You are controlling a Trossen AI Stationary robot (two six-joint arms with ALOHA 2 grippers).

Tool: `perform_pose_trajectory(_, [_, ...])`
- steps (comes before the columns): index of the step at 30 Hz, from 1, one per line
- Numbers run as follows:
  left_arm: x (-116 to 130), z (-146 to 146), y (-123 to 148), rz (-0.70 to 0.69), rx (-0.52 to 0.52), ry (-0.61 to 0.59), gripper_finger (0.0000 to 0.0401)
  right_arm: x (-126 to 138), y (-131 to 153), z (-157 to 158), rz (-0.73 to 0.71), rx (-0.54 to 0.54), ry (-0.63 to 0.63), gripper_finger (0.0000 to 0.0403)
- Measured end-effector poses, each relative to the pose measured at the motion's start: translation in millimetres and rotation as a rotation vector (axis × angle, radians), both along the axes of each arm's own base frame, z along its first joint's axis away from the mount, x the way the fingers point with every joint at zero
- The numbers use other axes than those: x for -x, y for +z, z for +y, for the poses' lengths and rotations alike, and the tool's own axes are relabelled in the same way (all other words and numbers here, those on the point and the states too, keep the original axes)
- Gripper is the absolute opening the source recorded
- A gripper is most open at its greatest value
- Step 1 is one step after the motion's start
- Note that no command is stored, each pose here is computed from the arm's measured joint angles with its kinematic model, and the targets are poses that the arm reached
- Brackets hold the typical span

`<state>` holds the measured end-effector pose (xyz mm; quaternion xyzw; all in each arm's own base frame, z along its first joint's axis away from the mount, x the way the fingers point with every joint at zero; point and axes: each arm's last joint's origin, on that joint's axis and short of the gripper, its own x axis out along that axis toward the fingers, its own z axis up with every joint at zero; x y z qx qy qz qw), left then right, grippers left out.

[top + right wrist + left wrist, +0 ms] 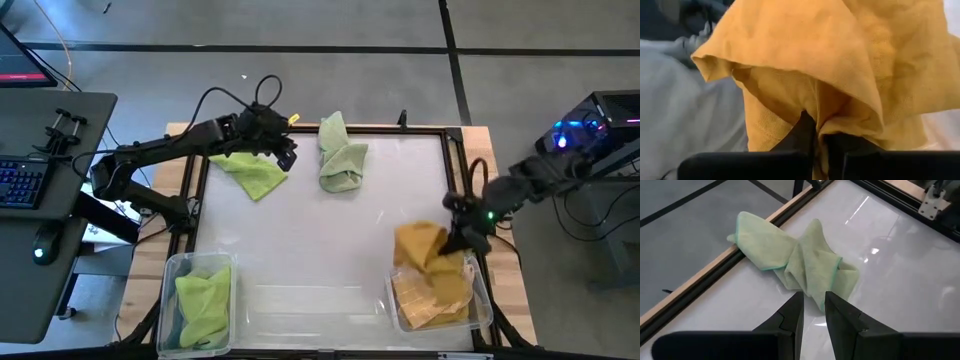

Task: Sort microfiber towel by color & place in baskets
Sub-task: Put the yellow microfiber towel into the bottom transparent bin

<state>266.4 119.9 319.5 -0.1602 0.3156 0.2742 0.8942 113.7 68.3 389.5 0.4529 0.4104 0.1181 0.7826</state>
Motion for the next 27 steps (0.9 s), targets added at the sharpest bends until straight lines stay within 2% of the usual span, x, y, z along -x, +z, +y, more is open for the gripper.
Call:
perform_pose_trajectory(5, [-2, -5, 0, 0.0, 0.0, -0.02, 0.0064, 0, -23, 27, 0.083, -0.052, 0.062, 0.0016])
perform_pose_trajectory(10, [-3, -7, 0, 0.009, -0.016, -0.042, 0.0064, -1, -64, 49, 0.15, 0.098, 0.067, 0.0016])
perform_pose_trajectory(17, [-2, -6, 0, 0.013, -0.024, -0.03, 0.0064, 1, -119, 68, 0.285, 0.207, 0.128, 0.0016])
perform_pose_trajectory(23, [-2, -5, 0, 0.015, -0.029, -0.024, 0.0064, 1, -144, 81, 0.29, 0.254, 0.267, 0.0018])
perform_pose_trajectory(27, [-2, -5, 0, 0.014, -0.03, -0.023, 0.0064, 3, -153, 85, 0.312, 0.333, 0.327, 0.0043])
